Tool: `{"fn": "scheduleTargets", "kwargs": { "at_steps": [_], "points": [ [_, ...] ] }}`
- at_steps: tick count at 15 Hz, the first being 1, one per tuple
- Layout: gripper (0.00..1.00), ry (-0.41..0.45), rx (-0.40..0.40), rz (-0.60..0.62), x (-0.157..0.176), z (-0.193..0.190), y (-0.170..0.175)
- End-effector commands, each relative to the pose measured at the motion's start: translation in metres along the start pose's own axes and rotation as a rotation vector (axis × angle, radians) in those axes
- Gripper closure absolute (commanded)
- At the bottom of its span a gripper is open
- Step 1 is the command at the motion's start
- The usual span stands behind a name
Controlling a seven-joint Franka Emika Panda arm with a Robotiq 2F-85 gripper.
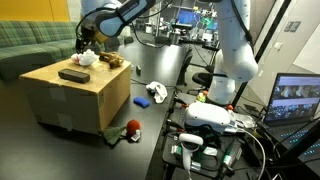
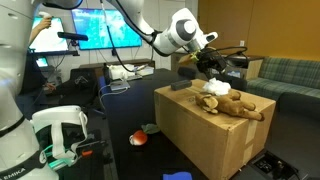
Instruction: Swap the things on the box with the things on the table
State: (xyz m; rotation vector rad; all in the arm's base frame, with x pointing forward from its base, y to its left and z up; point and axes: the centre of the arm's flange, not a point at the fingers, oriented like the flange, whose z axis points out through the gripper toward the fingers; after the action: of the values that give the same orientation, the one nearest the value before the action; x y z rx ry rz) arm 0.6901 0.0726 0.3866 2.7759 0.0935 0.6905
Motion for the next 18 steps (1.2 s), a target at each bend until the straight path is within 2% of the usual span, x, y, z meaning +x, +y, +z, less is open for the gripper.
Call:
{"fn": "scheduleTargets", "kwargs": {
  "at_steps": [1, 6, 11, 18],
  "points": [
    [0.00, 0.029, 0.020, 0.011, -0.005, -0.036, -0.012],
    [0.00, 0.030, 0.114, -0.046, -0.025, -0.058, -0.065],
    [0.00, -0.036, 0.219, -0.099, -0.059, -0.055, -0.119],
    [0.00, -0.087, 0.299, -0.141, -0.080, -0.041, -0.159]
  ]
}}
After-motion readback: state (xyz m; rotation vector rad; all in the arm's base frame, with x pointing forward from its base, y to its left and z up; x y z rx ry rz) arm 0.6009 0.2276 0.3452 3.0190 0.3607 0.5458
